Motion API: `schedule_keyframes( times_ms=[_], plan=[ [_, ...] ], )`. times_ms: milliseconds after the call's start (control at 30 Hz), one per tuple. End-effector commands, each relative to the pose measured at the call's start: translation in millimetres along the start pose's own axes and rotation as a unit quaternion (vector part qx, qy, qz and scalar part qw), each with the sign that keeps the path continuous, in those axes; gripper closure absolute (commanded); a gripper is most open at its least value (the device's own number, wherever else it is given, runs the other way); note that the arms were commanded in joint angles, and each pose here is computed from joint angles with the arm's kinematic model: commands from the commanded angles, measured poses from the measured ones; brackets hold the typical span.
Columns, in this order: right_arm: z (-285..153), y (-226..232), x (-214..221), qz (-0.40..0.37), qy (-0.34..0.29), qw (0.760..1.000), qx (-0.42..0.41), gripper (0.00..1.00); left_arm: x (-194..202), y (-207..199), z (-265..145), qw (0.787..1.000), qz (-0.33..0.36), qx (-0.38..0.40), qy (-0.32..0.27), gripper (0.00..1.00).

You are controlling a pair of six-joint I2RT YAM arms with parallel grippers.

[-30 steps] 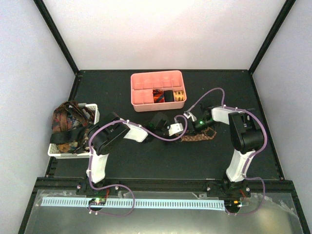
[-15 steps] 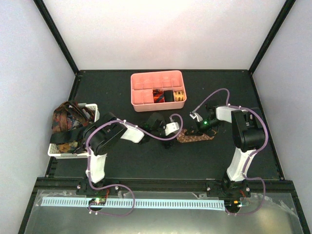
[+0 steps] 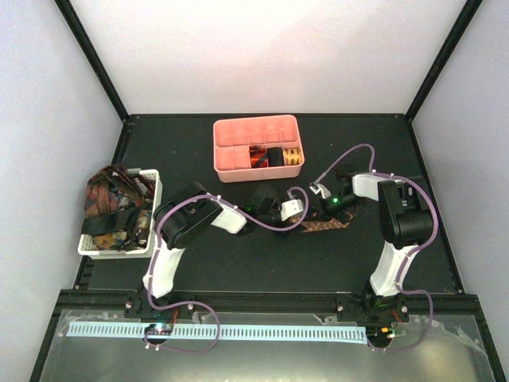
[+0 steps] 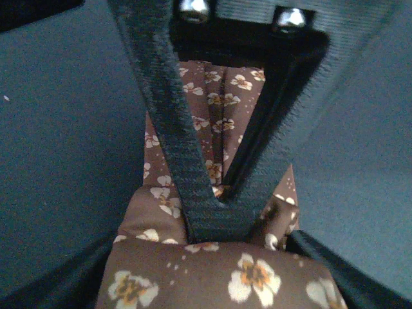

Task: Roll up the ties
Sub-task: Roll the tie at the center of the board.

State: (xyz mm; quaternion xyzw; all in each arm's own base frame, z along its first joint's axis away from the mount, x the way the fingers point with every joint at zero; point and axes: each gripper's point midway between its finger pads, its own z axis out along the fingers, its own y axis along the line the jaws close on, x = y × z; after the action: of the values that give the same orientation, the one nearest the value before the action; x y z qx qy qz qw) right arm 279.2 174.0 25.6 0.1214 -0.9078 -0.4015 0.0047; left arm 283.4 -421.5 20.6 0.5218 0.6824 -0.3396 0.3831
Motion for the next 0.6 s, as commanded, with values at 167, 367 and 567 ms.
schedule_keyframes(
  times_ms=[167, 367, 567],
  plan=[
    [-11.3, 11.6, -7.1, -0.034, -0.009, 0.999, -0.009, 0.69, 41.1, -4.6, -17.8, 0.995, 0.003, -0.026, 0.093, 0.55],
    [-12.4, 50.0, -3.6, -0.060, -0.013, 0.996, -0.067, 0.53, 67.3, -9.8, -31.9, 0.988, -0.005, -0.031, 0.148, 0.52],
    [7.9, 54.5, -6.4, -0.057, -0.002, 0.996, -0.070, 0.51, 63.9, -10.9, -31.0, 0.989, -0.005, -0.026, 0.148, 0.51]
  ],
)
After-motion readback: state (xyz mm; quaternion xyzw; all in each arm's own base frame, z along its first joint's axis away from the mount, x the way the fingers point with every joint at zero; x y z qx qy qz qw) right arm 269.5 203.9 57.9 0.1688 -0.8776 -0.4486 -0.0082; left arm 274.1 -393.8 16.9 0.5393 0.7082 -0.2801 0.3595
